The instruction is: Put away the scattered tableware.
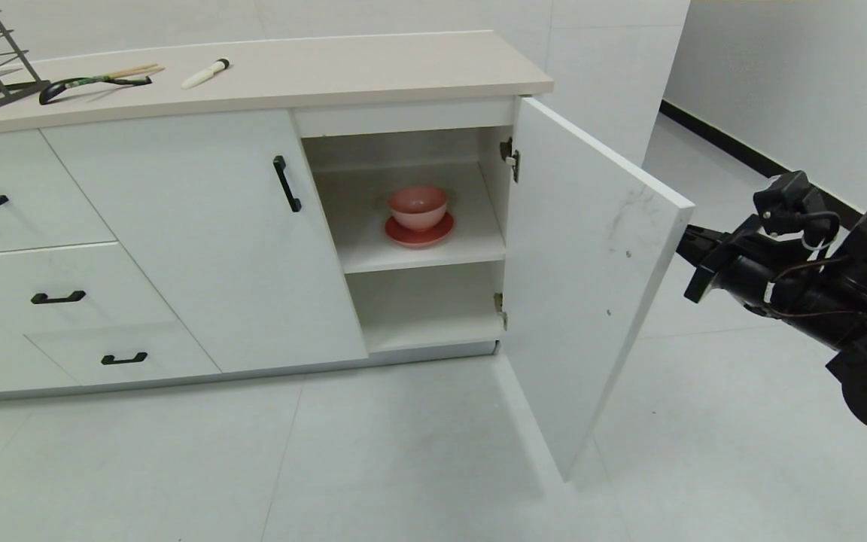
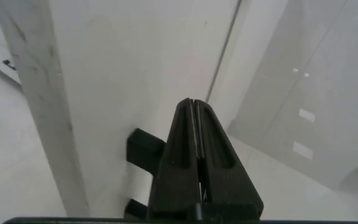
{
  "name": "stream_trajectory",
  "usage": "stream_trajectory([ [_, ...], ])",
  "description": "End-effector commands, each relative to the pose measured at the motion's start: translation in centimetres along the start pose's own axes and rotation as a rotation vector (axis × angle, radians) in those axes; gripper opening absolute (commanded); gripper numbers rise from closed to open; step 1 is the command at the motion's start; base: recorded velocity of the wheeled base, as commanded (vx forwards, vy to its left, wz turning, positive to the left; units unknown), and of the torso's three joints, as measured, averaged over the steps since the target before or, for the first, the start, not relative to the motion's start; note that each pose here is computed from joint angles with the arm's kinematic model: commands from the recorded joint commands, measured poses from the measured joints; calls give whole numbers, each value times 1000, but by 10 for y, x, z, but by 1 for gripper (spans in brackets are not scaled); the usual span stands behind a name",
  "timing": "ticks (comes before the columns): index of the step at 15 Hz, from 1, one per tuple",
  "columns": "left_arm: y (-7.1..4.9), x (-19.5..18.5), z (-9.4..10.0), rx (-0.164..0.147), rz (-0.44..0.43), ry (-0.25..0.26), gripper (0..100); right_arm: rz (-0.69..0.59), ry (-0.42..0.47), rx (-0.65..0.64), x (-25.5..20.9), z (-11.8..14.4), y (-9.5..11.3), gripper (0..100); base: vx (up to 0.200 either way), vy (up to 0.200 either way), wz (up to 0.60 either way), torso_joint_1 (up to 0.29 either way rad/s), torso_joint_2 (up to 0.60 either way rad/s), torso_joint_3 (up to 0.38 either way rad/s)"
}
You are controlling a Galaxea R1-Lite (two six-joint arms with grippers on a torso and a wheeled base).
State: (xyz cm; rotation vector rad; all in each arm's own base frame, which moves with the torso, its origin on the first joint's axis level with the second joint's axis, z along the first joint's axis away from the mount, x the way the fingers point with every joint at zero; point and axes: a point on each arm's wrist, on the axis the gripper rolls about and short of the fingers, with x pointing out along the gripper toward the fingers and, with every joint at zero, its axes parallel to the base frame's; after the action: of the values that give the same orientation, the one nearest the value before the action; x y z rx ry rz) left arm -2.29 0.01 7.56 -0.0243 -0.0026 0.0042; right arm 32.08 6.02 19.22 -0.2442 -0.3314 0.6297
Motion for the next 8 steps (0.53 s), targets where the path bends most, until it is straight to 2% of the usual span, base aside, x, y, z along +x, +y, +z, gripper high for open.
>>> stream_trajectory([
  [1,0,0,0,0,-1,1,100,31,-12,6,7,1,9,0,0,0,0,0,0,0],
  [4,0,0,0,0,0,1,100,62,-13,19,10,1,20,0,0,0,0,0,0,0],
  [8,0,0,0,-3,2,1,100,160,-7,58,16,0,53,0,0,0,0,0,0,0],
])
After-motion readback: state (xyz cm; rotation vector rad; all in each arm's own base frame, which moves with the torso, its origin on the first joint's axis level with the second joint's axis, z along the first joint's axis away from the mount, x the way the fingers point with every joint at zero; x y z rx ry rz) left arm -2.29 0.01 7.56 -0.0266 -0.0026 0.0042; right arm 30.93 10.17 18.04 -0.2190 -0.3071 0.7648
